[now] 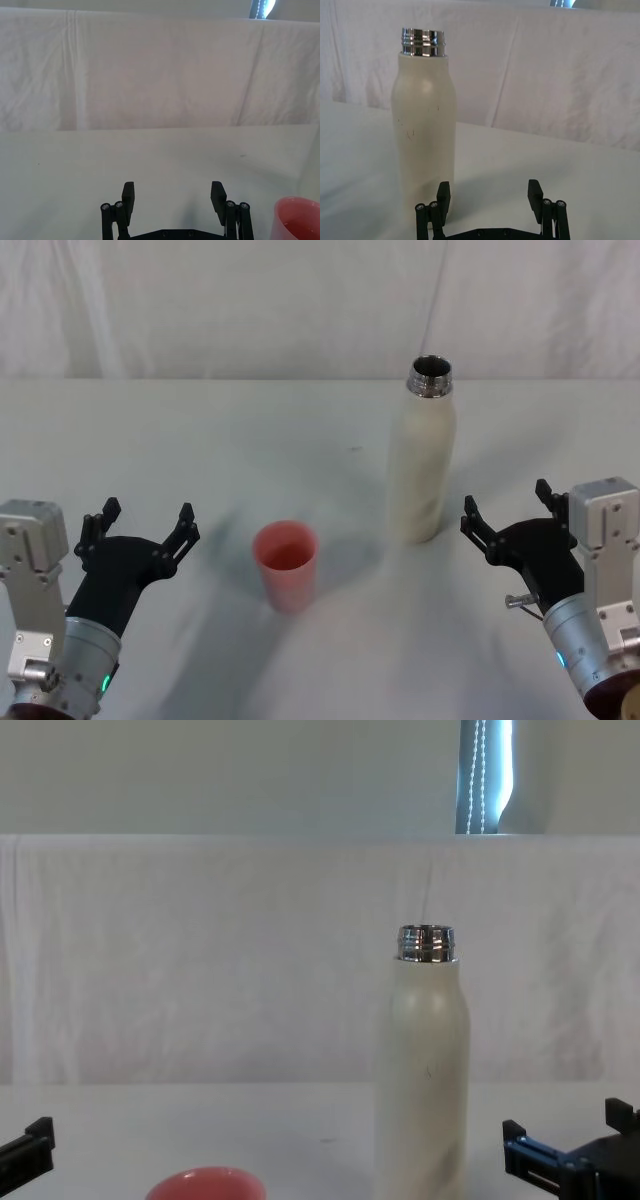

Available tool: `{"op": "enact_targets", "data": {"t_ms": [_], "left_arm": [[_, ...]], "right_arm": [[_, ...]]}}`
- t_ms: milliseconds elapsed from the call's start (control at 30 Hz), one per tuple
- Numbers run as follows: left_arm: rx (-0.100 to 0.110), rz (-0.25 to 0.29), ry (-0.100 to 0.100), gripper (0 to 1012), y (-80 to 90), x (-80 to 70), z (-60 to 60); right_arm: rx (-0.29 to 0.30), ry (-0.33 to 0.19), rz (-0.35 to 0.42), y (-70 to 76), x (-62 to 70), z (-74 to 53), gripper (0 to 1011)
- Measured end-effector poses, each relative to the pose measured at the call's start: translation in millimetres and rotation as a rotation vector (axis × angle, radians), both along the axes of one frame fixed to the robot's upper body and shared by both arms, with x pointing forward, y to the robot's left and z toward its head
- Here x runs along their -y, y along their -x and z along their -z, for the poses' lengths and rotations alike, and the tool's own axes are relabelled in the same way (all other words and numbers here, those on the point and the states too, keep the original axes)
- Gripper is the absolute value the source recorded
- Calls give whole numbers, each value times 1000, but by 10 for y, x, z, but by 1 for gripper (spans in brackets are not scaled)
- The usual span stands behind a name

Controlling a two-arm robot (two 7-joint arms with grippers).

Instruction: Grasp the thermos with one hand and pour water into the cup lid.

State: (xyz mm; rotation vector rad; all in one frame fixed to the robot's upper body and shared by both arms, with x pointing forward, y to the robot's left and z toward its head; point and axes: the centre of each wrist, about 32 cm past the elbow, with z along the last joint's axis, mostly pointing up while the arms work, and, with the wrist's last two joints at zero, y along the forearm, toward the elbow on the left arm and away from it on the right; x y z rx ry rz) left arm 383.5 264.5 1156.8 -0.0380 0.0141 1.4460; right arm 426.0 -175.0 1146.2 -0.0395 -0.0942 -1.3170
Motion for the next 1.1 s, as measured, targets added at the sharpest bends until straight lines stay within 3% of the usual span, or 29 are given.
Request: {"op": "enact_targets", "data": {"t_ms": [533, 1100], "left_arm": [[0, 0, 0, 1001, 0, 0, 0], [0, 0, 0, 1001, 0, 0, 0]], "right_arm": [[-30, -1, 1, 71, 4, 125, 1001], [-35, -12, -5, 88, 9, 145, 1001]]}}
